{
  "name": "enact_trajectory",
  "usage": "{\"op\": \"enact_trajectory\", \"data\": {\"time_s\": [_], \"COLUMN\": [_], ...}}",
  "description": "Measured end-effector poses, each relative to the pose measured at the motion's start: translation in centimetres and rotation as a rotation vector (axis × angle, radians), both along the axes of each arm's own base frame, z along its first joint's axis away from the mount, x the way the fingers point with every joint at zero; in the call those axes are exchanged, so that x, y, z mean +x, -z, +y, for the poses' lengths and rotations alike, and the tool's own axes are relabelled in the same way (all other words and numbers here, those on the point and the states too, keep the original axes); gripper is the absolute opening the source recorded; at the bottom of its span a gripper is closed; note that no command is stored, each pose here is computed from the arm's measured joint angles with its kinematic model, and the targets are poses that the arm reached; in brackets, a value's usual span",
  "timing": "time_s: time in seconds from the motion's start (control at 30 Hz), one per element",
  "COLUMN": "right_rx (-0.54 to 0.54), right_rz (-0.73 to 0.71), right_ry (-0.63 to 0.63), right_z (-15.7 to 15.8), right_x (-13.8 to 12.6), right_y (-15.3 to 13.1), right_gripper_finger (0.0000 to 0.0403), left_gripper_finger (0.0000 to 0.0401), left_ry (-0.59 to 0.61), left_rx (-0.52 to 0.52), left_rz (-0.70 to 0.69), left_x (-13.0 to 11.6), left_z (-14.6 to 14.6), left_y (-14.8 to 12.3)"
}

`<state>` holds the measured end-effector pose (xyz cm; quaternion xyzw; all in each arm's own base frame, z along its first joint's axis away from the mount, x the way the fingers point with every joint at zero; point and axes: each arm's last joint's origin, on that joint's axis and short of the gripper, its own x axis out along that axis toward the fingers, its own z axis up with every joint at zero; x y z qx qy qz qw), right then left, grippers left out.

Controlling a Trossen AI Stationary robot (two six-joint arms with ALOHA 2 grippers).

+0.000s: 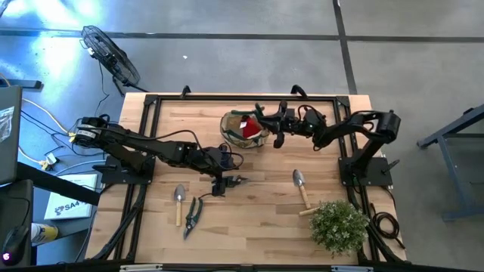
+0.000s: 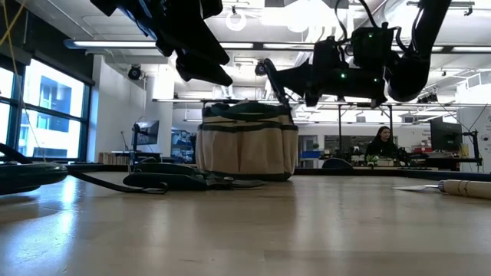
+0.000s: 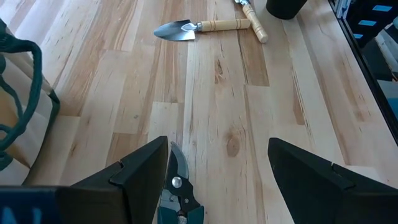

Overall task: Pick & Place Garden tools in Gardening bag
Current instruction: Put the top right green shear scissors into the light brown gardening bag

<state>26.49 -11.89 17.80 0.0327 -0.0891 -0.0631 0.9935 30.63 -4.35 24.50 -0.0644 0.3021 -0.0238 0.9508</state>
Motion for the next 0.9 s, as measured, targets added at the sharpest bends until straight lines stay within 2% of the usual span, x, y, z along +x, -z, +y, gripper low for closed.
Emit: {"op": "enact_trajectory", "data": {"time_s": [0.43,0.7,0.9], "right_rx": [0.026,0.042,0.032], "right_rz": [0.048,0.116,0.137], "right_ry": [0.002,0.101,0.094], "right_z": [0.5,0.3,0.9], "right_x": [0.7,0.8,1.0], "right_y": [1.8,2.5,2.7], "right_gripper_finger": [0.0034,0.0034,0.0034], "left_gripper_finger": [0.0271,0.0271,0.0271], "left_ry": [0.002,0.002,0.002], "left_rx": [0.003,0.003,0.004], "left_rz": [0.001,0.006,0.007], "left_x": [0.0,0.0,0.0], "left_z": [0.0,0.0,0.0], "left_y": [0.0,0.0,0.1]}}
